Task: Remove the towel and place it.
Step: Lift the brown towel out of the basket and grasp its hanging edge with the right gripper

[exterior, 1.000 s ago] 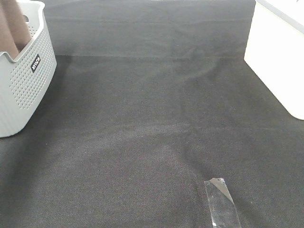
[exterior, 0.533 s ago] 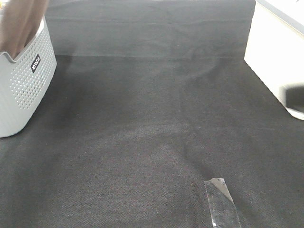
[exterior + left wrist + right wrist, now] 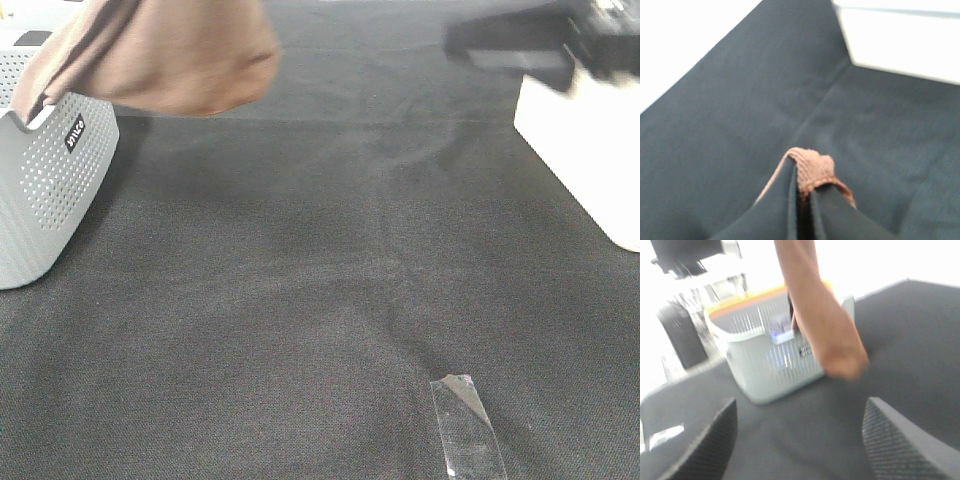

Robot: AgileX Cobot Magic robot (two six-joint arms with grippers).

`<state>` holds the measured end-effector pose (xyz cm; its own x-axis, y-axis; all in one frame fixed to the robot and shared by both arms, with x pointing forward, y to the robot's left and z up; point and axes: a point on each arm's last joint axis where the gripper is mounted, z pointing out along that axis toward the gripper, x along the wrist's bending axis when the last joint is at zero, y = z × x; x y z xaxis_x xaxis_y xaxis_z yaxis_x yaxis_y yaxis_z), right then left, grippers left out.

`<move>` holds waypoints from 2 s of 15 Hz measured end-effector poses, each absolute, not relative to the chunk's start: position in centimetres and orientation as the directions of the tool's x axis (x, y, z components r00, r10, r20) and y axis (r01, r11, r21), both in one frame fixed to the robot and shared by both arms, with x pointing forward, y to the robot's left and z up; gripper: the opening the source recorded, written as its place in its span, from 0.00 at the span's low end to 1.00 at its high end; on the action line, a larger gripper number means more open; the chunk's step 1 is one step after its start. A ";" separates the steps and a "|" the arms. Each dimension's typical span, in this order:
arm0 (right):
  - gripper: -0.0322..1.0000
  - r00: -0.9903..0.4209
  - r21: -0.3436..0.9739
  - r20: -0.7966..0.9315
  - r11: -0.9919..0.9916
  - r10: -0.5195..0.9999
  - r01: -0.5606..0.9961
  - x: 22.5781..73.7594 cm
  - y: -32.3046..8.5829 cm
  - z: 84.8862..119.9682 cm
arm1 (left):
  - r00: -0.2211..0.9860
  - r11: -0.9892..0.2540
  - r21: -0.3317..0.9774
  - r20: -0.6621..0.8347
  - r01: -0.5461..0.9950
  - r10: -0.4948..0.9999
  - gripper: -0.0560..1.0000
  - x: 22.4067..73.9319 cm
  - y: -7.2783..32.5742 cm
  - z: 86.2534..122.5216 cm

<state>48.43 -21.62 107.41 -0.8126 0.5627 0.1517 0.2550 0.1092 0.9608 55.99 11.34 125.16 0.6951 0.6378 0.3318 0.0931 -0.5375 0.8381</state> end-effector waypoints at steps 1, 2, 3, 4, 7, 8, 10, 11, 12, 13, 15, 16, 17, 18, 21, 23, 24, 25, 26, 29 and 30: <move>0.70 -0.828 0.965 0.165 0.086 0.536 0.248 50.1 -21.3 107.0 | 0.698 -0.528 0.846 0.338 0.068 0.631 0.05 55.7 10.7 125.4; 0.70 -0.842 0.966 0.187 0.062 0.505 0.252 51.6 -21.1 106.4 | 0.700 -0.518 0.854 0.343 0.045 0.626 0.05 55.5 10.1 125.5; 0.70 -0.848 0.966 0.193 0.056 0.493 0.252 52.1 -21.0 106.0 | 0.701 -0.515 0.857 0.344 0.038 0.624 0.05 55.4 9.9 125.6; 0.70 -0.861 0.965 0.211 0.044 0.464 0.260 53.0 -20.8 105.2 | 0.703 -0.508 0.861 0.346 0.026 0.621 0.05 55.2 9.5 125.7; 0.72 -0.895 0.960 0.231 0.060 0.383 0.273 54.9 -18.4 103.4 | 0.704 -0.488 0.873 0.353 -0.012 0.616 0.05 54.8 8.7 126.0; 0.72 -0.905 0.959 0.231 0.071 0.357 0.273 55.2 -17.4 103.2 | 0.705 -0.481 0.876 0.356 -0.023 0.614 0.05 54.6 8.4 126.1; 0.72 -0.930 0.966 0.206 0.089 0.305 0.244 55.2 -15.3 103.4 | 0.711 -0.475 0.879 0.355 -0.034 0.607 0.05 54.3 7.9 126.2; 0.73 -0.937 0.968 0.199 0.092 0.287 0.234 55.1 -14.6 103.6 | 0.710 -0.472 0.881 0.355 -0.037 0.608 0.05 54.3 7.9 126.3; 0.73 -0.944 0.969 0.192 0.102 0.267 0.226 55.2 -13.7 103.5 | 0.707 -0.448 0.893 0.342 -0.039 0.620 0.05 54.3 7.9 126.4; 0.73 -0.944 0.969 0.192 0.102 0.267 0.226 55.2 -13.7 103.5 | 0.707 -0.448 0.893 0.342 -0.039 0.620 0.05 54.3 7.9 126.4; 0.73 -0.938 0.953 0.194 0.174 0.286 0.250 55.7 -13.6 101.7 | 0.704 -0.445 0.895 0.337 -0.032 0.626 0.05 54.4 7.9 126.4; 0.73 -0.942 0.947 0.177 0.211 0.286 0.242 55.7 -13.7 101.4 | 0.700 -0.454 0.891 0.337 -0.020 0.629 0.05 54.4 8.0 126.3; 0.73 -0.945 0.943 0.167 0.234 0.282 0.237 55.6 -13.7 101.2 | 0.694 -0.465 0.885 0.339 -0.007 0.635 0.05 54.5 8.1 126.2; 0.73 -0.948 0.938 0.157 0.257 0.278 0.231 55.5 -13.8 101.0 | 0.689 -0.472 0.882 0.341 0.002 0.640 0.05 54.5 8.2 126.1; 0.72 -0.952 0.925 0.149 0.302 0.268 0.230 55.4 -13.9 100.6 | 0.675 -0.487 0.873 0.358 0.002 0.645 0.05 54.6 8.4 126.1; 0.66 -0.955 0.919 0.137 0.326 0.263 0.222 55.3 -13.9 100.4 | 0.673 -0.490 0.872 0.362 0.001 0.645 0.05 54.6 8.4 126.1; 0.58 -0.955 0.916 0.131 0.336 0.267 0.220 55.4 -14.0 100.4 | 0.673 -0.490 0.872 0.362 0.001 0.645 0.05 54.6 8.4 126.1; 0.47 -0.952 0.914 0.125 0.342 0.280 0.220 55.5 -14.0 100.3 | 0.672 -0.491 0.871 0.363 0.000 0.645 0.05 54.6 8.4 126.1; 0.31 -0.950 0.912 0.122 0.345 0.288 0.221 55.5 -14.1 100.2 | 0.671 -0.492 0.870 0.365 0.000 0.645 0.05 54.7 8.4 126.1; 0.04 -0.951 0.918 0.100 0.342 0.293 0.202 55.3 -14.2 101.1 | 0.675 -0.497 0.868 0.362 0.008 0.642 0.05 54.6 8.4 126.0; 0.04 -0.947 0.920 0.111 0.329 0.300 0.212 55.3 -14.2 101.3 | 0.679 -0.503 0.864 0.360 0.016 0.640 0.05 54.6 8.4 125.9</move>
<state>55.29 -14.16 101.30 -0.9475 0.3000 0.1109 0.2120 0.3294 0.9201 54.59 8.43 125.91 0.6795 0.6396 0.3595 0.0161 -0.5028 0.8642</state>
